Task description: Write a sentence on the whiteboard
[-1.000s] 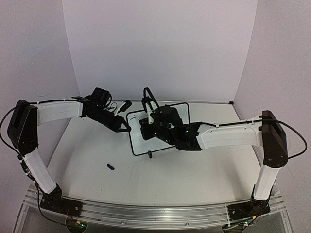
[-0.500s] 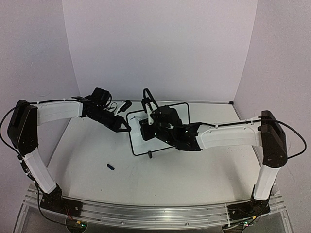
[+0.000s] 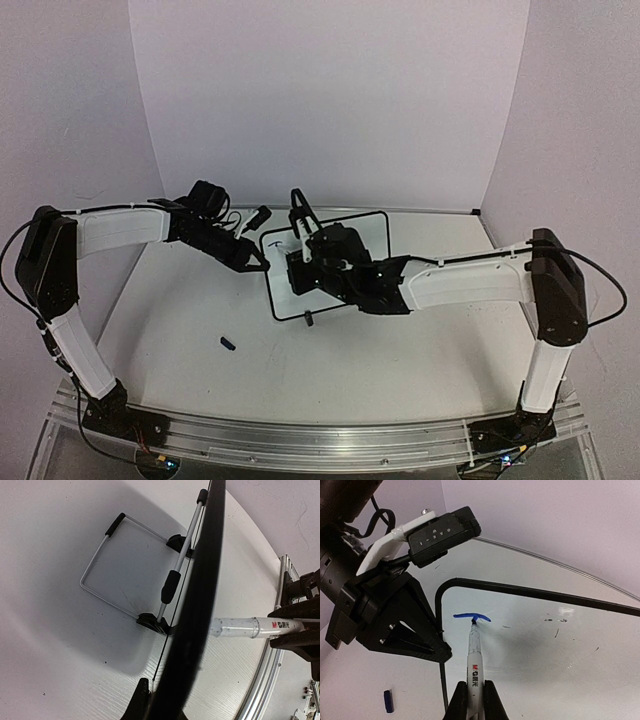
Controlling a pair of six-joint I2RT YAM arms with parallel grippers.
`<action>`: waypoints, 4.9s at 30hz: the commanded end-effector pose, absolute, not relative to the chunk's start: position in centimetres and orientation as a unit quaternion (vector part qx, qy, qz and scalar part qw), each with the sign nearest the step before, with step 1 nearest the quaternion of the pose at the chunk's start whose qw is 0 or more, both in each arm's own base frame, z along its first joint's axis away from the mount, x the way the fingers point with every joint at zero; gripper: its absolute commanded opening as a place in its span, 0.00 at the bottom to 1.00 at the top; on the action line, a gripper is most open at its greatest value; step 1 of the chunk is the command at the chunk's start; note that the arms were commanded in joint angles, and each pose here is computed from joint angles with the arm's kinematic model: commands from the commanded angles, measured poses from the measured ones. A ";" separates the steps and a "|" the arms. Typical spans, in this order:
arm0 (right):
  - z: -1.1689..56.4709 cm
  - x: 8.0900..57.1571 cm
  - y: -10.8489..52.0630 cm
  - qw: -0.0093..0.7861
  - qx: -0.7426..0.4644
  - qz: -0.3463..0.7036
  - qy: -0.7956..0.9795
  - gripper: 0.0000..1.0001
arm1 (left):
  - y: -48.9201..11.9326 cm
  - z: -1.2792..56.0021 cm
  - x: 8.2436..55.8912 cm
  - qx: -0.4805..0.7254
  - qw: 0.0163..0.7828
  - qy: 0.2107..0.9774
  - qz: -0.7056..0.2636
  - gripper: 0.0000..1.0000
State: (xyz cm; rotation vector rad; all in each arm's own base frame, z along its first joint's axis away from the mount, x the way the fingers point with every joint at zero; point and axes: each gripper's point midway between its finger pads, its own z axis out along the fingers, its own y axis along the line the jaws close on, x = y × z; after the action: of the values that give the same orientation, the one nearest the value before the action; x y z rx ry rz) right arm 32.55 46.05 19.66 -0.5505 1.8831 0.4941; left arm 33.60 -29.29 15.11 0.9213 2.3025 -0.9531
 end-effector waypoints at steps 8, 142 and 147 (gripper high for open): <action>17.4 31.9 45.0 0.514 -0.217 0.193 0.807 0.00 | -28.8 15.6 34.3 0.331 0.256 0.847 -0.329 0.00; 21.9 33.6 44.0 0.559 -0.193 0.202 0.781 0.00 | -28.7 15.5 34.4 0.331 0.254 0.849 -0.323 0.00; 21.6 33.5 44.4 0.555 -0.198 0.205 0.781 0.00 | -28.8 15.4 34.4 0.331 0.254 0.850 -0.323 0.00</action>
State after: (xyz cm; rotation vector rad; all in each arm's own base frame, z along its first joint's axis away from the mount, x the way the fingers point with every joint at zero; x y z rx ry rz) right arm 32.91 43.45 18.86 -0.4974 1.9064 0.4354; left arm 33.64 -29.26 15.06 0.9228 2.3029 -0.9448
